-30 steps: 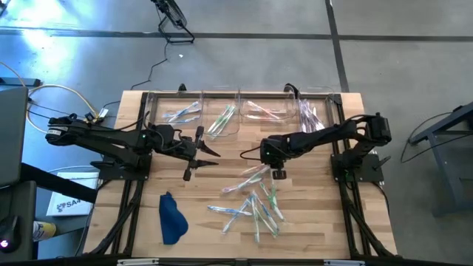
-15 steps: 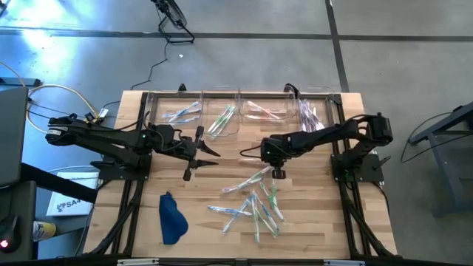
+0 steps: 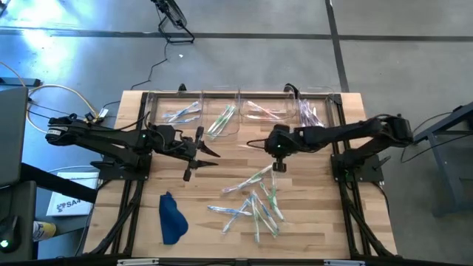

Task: Pick & Place Toothbrushes
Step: Put the orange toothbrush into the middle right transparent bin

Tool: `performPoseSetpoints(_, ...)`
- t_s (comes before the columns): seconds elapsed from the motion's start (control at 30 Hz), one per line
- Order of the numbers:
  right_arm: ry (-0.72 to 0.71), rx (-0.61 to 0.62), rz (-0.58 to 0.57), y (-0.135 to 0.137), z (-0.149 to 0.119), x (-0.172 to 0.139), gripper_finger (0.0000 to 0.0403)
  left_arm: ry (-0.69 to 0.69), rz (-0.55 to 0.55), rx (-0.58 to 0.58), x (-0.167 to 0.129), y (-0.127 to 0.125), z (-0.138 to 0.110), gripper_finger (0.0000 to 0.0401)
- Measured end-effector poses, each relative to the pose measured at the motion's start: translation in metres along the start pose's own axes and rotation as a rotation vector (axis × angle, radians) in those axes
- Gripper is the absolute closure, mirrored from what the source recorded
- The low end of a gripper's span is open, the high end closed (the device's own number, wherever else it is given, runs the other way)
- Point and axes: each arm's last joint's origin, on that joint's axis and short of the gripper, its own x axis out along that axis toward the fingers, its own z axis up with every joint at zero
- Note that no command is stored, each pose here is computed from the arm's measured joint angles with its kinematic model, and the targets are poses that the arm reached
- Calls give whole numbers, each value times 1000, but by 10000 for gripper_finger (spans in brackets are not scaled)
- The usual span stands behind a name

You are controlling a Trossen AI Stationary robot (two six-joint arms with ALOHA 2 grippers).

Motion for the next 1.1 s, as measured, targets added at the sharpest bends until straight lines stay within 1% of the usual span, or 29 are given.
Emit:
performPoseSetpoints(0.23, -138, 78, -188, -14, 4, -44, 399, -7, 2, -34, 0, 0, 1, 284)
performPoseSetpoints(0.3, -141, 95, -230, -21, 8, -55, 399, -4, 23, -34, 0, 1, 1, 284)
performPoseSetpoints(0.43, -116, 130, -277, -39, 22, -79, 399, -9, 59, -33, 0, 2, 1, 284)
performPoseSetpoints(0.57, -104, 118, -325, -62, 36, -93, 399, -16, 72, -33, 0, 2, 2, 284)
performPoseSetpoints(0.67, -81, 116, -335, -81, 43, -94, 399, -32, 74, -34, 0, 3, 4, 284)
performPoseSetpoints(0.73, -29, 116, -328, -95, 41, -89, 399, -35, 74, -48, 0, 3, 4, 284)
performPoseSetpoints(0.97, 170, 147, -273, -134, 24, -53, 399, -40, 75, -57, 0, 3, 4, 284)
performPoseSetpoints(1.1, 248, 125, -264, -150, 16, -34, 399, -40, 75, -57, 0, 3, 5, 284)
